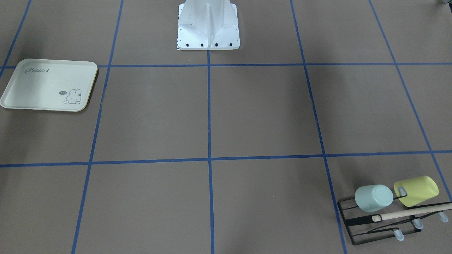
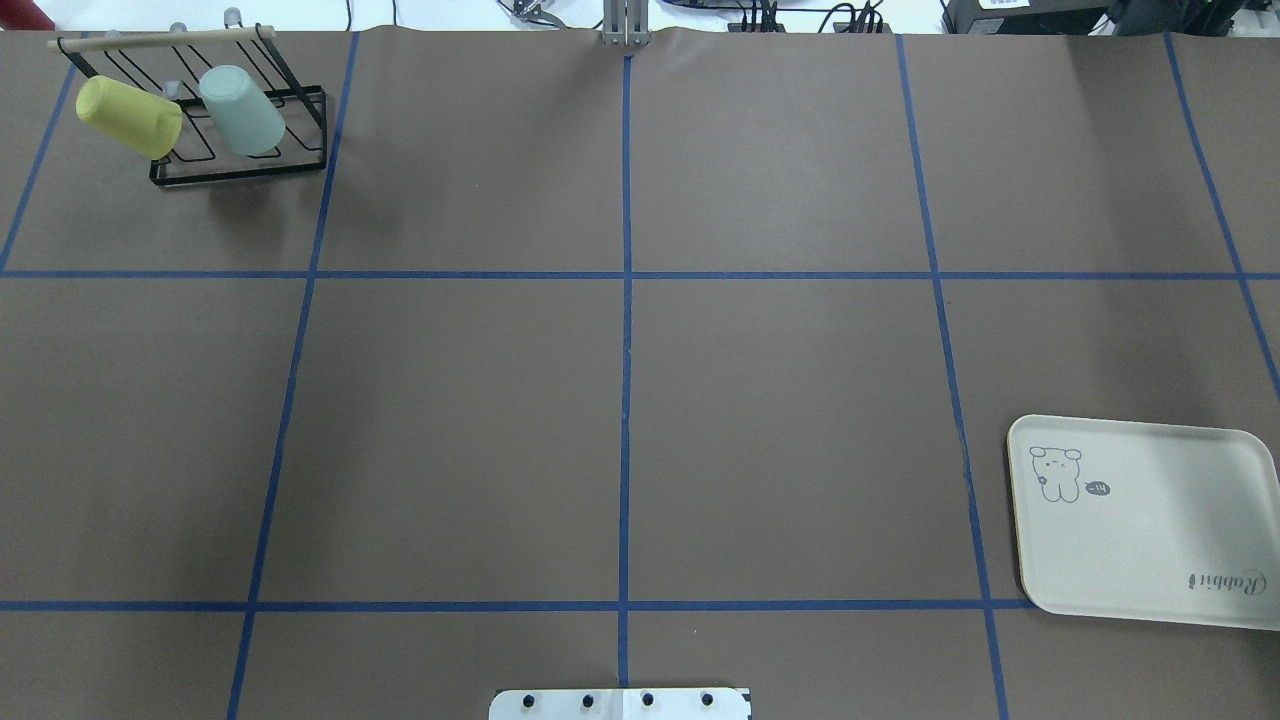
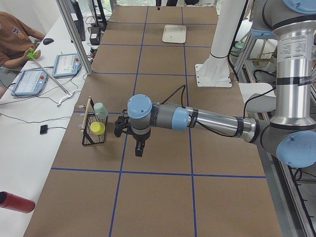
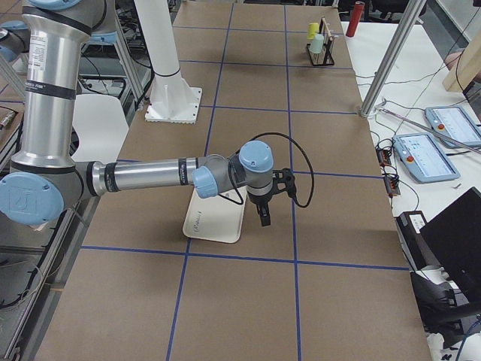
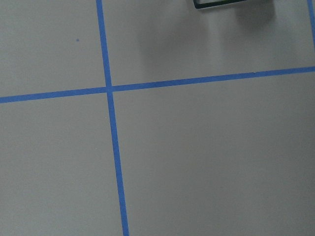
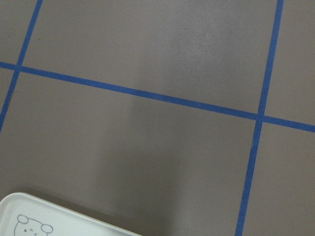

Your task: Left arm grabs green cup and hands to right arm on tray

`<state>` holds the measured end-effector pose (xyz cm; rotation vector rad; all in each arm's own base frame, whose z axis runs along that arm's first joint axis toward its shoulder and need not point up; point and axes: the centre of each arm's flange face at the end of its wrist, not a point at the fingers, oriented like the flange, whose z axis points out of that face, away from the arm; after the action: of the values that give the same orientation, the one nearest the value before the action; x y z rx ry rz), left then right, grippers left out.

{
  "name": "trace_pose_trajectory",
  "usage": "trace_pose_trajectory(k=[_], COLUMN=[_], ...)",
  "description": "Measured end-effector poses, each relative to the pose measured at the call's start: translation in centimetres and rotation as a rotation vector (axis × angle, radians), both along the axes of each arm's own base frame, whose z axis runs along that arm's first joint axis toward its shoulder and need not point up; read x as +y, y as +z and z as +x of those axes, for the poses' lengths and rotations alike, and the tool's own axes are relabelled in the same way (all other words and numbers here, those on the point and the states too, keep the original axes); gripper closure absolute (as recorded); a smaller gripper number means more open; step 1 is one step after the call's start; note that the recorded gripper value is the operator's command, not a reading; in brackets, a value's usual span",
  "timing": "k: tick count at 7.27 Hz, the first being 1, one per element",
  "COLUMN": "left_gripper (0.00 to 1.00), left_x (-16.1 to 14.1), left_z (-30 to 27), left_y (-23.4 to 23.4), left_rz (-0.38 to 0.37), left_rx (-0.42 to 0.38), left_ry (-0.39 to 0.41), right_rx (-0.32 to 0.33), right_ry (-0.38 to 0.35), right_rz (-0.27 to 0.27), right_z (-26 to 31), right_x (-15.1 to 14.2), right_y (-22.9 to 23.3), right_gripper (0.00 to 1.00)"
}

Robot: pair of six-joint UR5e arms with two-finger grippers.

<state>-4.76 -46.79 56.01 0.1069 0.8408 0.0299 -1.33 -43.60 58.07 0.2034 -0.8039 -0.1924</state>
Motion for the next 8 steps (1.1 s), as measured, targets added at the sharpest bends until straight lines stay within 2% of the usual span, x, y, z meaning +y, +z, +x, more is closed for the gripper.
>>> trace_pose_trajectory(k=[3,5,8], left_gripper=[0.00,0.00,0.00], left_x=[-0.9,-0.6,-0.9], left_z=[0.4,0.7,2.2], left_y=[-0.1,0.9,-0.5], left_rz=[-0.023,-0.029,0.004], left_rx=[-0.016,-0.006,0.028], left_ry=[-0.022,-0.018,-0.003], right_rx=[0.030,0.029,0.007], right_ry=[-0.056,-0.061,-0.075], right_rz=[0.010,0.008,0.011], right_z=[-0.7,-0.9,-1.3], right_x=[1.5,1.9,1.9], right_y=[1.3,1.2,1.3], right_gripper=[0.00,0.00,0.00])
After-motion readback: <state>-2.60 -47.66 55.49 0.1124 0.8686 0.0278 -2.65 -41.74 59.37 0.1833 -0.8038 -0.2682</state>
